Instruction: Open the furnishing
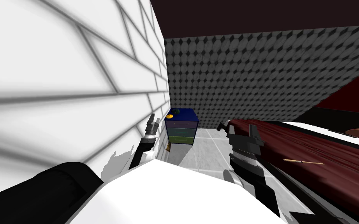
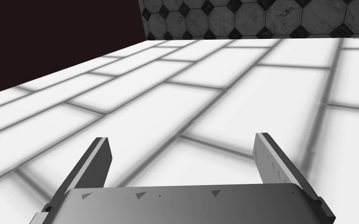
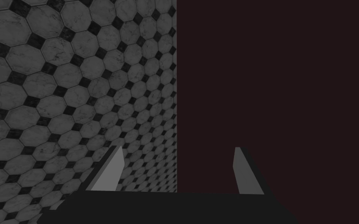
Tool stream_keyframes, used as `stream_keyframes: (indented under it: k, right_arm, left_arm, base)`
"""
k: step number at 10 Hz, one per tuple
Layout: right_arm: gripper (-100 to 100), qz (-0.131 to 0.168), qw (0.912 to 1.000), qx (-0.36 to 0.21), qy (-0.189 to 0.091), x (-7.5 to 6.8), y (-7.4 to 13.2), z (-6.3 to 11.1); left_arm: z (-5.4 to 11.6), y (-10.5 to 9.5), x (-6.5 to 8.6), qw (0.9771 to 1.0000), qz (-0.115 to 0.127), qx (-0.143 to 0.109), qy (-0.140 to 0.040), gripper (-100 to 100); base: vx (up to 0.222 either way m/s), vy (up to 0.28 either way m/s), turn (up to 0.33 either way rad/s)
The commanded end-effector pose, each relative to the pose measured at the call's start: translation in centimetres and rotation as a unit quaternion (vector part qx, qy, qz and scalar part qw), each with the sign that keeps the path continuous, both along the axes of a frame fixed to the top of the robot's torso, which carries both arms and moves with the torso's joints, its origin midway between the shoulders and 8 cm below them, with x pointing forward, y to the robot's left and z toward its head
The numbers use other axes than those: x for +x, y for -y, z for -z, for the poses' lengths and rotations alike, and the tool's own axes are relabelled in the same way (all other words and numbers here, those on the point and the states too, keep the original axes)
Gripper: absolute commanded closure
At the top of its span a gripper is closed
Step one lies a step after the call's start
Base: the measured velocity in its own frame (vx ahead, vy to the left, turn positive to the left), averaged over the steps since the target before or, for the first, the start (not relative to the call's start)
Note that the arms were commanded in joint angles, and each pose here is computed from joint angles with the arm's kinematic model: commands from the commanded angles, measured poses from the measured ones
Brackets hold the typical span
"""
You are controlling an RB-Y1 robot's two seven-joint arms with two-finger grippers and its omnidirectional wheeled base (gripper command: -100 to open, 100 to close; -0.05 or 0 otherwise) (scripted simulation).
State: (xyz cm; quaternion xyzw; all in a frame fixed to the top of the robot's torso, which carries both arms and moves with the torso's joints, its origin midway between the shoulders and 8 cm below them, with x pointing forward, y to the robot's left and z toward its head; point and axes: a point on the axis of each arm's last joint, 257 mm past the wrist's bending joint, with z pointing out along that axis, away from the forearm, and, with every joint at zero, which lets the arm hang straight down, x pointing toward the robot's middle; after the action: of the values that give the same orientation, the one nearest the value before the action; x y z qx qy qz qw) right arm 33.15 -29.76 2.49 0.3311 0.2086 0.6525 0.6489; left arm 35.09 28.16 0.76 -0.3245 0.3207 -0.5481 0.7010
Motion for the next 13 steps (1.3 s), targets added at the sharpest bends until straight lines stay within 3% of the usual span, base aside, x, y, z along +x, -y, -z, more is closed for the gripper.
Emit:
stream_keyframes:
  k: [1,9,10,13]
  right_arm:
    - [0,0.0,1.0,0.0,0.0,0.0,0.0,0.0]
    - [0,0.0,1.0,0.0,0.0,0.0,0.0,0.0]
    - [0,0.0,1.0,0.0,0.0,0.0,0.0,0.0]
    - [0,0.0,1.0,0.0,0.0,0.0,0.0,0.0]
  left_arm:
    - [0.0,0.0,0.0,1.0,0.0,0.0,0.0,0]
    - [0.0,0.0,0.0,1.0,0.0,0.0,0.0,0]
    - [0.6,0.4,0.3,0.9998,0.011,0.018,-0.005,-100]
    - [2.0,0.7,0.7,0.9988,0.024,0.04,-0.012,-100]
  base:
    - [0.0,0.0,0.0]
    - [0.0,0.0,0.0]
    - [0.034,-0.006,0.002]
    - [0.056,-0.01,0.002]
